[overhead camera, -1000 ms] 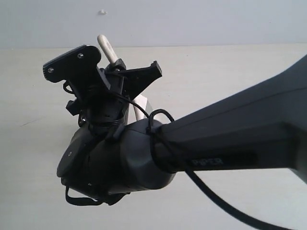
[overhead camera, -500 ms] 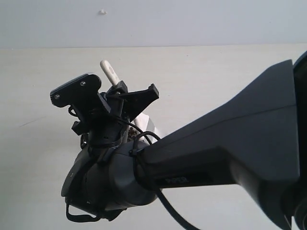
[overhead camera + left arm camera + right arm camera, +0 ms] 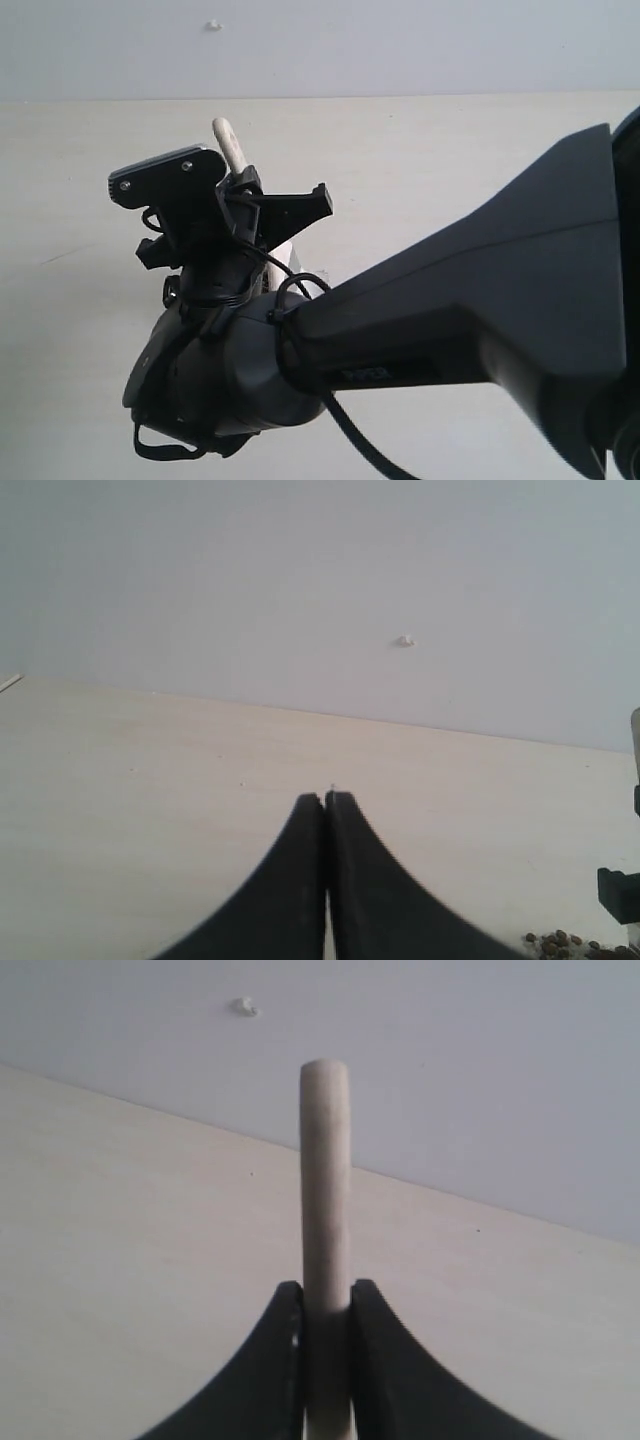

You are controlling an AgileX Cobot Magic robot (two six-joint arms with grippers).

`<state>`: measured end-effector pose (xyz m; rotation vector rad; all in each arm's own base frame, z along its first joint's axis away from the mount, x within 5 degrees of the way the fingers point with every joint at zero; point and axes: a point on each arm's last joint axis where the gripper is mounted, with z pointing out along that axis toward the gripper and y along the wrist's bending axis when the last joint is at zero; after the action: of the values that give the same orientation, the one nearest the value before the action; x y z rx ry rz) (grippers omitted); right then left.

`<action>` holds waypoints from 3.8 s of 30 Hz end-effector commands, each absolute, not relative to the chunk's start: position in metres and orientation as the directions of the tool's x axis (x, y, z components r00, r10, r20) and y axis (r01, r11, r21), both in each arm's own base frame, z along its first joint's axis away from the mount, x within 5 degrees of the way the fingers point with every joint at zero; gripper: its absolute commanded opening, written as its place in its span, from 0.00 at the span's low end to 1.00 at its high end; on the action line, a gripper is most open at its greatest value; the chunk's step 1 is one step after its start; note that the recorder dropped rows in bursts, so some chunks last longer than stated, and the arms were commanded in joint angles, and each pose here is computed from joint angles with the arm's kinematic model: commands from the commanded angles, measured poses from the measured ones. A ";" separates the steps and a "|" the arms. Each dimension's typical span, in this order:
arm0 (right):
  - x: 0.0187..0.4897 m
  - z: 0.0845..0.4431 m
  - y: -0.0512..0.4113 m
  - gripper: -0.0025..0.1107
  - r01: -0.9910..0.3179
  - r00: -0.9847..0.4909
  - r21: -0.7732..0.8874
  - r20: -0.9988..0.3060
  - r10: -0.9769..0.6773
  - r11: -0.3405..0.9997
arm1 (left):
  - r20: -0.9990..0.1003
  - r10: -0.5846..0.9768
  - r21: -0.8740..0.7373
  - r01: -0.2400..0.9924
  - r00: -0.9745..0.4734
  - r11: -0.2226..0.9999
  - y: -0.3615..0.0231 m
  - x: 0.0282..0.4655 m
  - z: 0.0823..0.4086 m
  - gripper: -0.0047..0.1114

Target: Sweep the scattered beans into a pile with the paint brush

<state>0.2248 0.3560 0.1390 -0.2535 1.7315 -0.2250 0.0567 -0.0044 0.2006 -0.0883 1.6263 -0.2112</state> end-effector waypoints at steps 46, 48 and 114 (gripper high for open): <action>0.257 0.123 0.306 0.02 -0.055 -0.302 -0.329 -0.894 -0.330 0.943 | -0.980 -0.189 -0.193 0.070 -0.061 0.979 -0.004 0.056 0.201 0.04; 0.258 0.123 0.311 0.02 -0.086 -0.316 -0.308 -0.893 -0.319 0.948 | -0.980 -0.189 -0.193 0.070 -0.061 0.979 -0.004 0.056 0.201 0.04; 0.222 0.156 0.351 0.02 -0.172 -0.309 -0.408 -0.842 -0.442 0.897 | -0.980 -0.189 -0.193 0.070 -0.061 0.979 -0.004 0.056 0.201 0.04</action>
<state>0.2223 0.3525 0.1550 -0.4894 1.8725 -0.2857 0.0567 -0.0044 0.2006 -0.0883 1.6263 -0.2112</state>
